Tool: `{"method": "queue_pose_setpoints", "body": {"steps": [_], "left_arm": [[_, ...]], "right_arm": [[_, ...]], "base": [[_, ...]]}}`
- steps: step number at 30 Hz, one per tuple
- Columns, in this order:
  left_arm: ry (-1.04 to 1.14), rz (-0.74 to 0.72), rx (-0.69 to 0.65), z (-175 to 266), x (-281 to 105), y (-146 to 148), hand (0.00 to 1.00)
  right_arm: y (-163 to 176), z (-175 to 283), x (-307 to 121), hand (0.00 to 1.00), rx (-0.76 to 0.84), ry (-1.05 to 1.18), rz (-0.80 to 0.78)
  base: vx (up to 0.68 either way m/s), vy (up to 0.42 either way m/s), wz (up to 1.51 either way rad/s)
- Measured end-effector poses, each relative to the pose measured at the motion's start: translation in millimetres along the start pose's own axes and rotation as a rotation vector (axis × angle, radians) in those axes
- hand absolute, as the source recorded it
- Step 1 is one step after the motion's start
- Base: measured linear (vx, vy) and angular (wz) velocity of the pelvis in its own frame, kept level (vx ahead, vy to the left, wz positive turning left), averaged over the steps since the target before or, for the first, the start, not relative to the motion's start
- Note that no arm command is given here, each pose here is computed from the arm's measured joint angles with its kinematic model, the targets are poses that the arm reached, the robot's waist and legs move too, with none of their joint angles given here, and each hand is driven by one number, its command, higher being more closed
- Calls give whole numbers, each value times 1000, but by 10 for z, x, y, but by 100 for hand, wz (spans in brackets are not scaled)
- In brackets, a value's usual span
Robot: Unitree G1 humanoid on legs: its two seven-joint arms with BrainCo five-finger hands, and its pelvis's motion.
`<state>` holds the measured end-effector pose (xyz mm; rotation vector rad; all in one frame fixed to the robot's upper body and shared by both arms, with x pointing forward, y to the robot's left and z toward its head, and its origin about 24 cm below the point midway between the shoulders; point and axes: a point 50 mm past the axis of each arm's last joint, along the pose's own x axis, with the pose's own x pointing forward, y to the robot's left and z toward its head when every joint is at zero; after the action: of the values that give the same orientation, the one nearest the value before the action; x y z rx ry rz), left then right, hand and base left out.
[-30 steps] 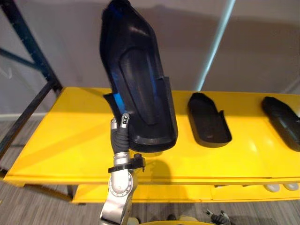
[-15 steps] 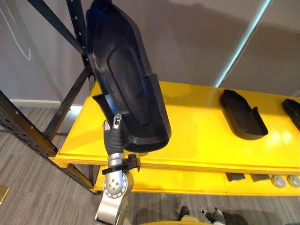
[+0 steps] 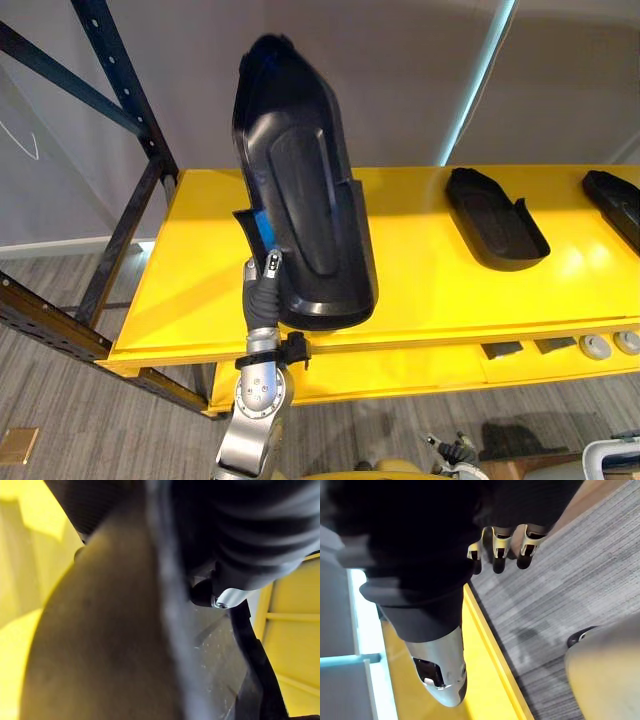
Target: Walk over and take plastic housings, then place them on the shelf
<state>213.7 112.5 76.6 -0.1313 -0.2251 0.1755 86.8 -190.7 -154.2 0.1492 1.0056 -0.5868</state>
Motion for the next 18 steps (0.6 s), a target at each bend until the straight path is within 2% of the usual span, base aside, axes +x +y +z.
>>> {"method": "queue_pose_setpoints", "body": {"steps": [6,11,18], "left_arm": [[62,37,97,-157,49,130,100],[52,53,186,-177,275,227,100],[165,128,369,-436,568,567,100]], "right_arm": [[-109,-95,-16,0,8,28,-26],[-128,-102,-4,0,13,37,-25],[-128,-78,17,0,15,40,-9]], "base": [[-58,20,-3],[-9,23,-8],[11,-4,-4]]}}
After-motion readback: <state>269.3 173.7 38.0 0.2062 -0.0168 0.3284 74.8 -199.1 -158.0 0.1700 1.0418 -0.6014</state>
